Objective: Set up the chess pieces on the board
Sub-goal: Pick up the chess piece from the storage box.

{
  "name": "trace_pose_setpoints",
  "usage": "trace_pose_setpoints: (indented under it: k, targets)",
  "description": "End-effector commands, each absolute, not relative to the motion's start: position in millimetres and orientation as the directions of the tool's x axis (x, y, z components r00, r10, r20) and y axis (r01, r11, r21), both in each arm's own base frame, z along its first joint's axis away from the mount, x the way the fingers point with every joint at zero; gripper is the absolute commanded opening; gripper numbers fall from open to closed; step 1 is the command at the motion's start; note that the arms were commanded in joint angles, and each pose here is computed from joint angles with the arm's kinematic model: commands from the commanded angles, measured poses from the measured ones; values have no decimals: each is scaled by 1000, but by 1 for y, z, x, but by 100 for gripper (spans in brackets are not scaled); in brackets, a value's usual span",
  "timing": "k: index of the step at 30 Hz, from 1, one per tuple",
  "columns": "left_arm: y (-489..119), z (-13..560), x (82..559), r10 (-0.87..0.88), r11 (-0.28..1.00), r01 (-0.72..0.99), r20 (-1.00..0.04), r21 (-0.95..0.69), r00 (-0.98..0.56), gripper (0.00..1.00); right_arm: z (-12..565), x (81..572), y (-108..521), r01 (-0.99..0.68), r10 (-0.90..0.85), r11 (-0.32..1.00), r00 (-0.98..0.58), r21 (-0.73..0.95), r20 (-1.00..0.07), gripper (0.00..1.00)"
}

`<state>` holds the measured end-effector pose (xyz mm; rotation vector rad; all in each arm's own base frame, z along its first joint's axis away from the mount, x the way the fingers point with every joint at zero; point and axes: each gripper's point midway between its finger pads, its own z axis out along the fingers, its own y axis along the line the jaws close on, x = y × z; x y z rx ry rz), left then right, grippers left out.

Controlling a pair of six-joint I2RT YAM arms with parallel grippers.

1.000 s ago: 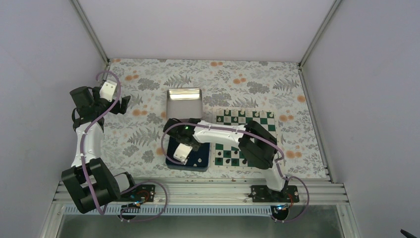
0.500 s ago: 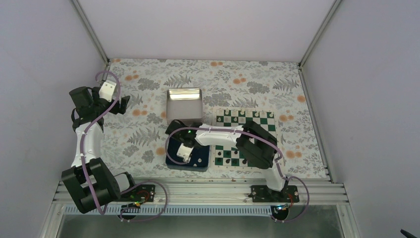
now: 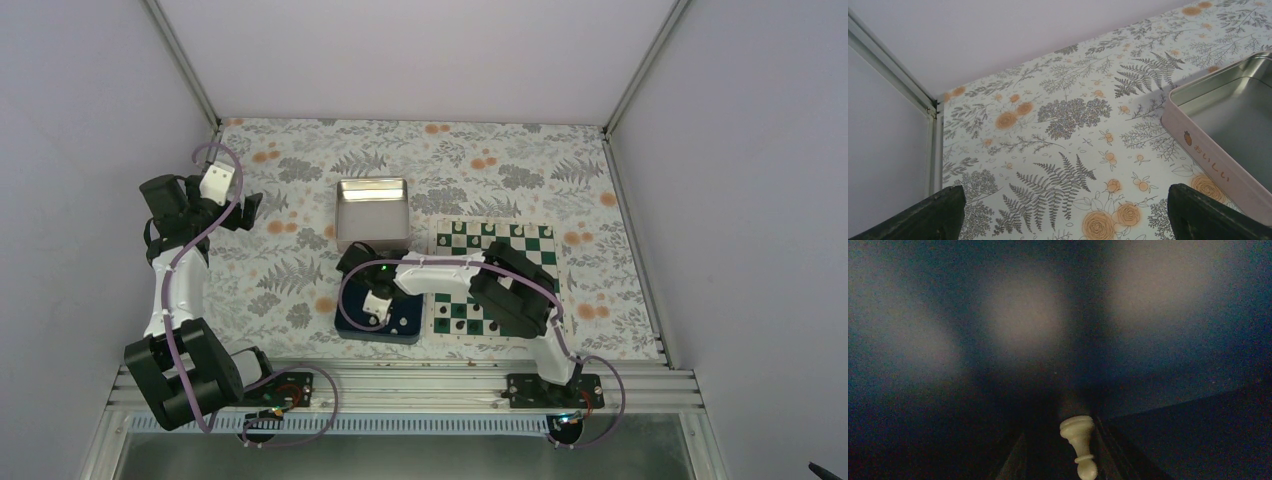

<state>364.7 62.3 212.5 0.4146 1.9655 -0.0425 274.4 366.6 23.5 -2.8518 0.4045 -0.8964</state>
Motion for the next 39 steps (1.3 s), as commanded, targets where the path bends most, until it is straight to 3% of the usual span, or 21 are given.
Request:
trace_pose_setpoints:
  k: [1, 6, 10, 19, 32, 39]
  targets:
    - [60, 212, 364, 255, 937, 323, -898, 137, -359, 100, 17, 285, 360, -193, -250, -968, 766, -160, 593, 36]
    - [60, 212, 364, 256, 936, 322, -898, 139, -358, 100, 12, 289, 360, -190, -241, -970, 757, -149, 607, 34]
    - [60, 212, 364, 255, 937, 322, -898, 138, -358, 100, 9, 291, 360, -192, -241, -970, 751, -147, 614, 19]
    - [61, 211, 364, 254, 938, 320, -898, 137, -359, 100, 13, 291, 360, -199, -250, -968, 752, -151, 610, 5]
    - [60, 214, 363, 253, 937, 321, -900, 137, -355, 100, 87, 270, 388, -369, -463, -882, 793, -294, 395, 4]
    - [59, 216, 362, 251, 935, 328, -901, 133, -353, 100, 127, 262, 367, -526, -583, -811, 763, -254, 280, 4]
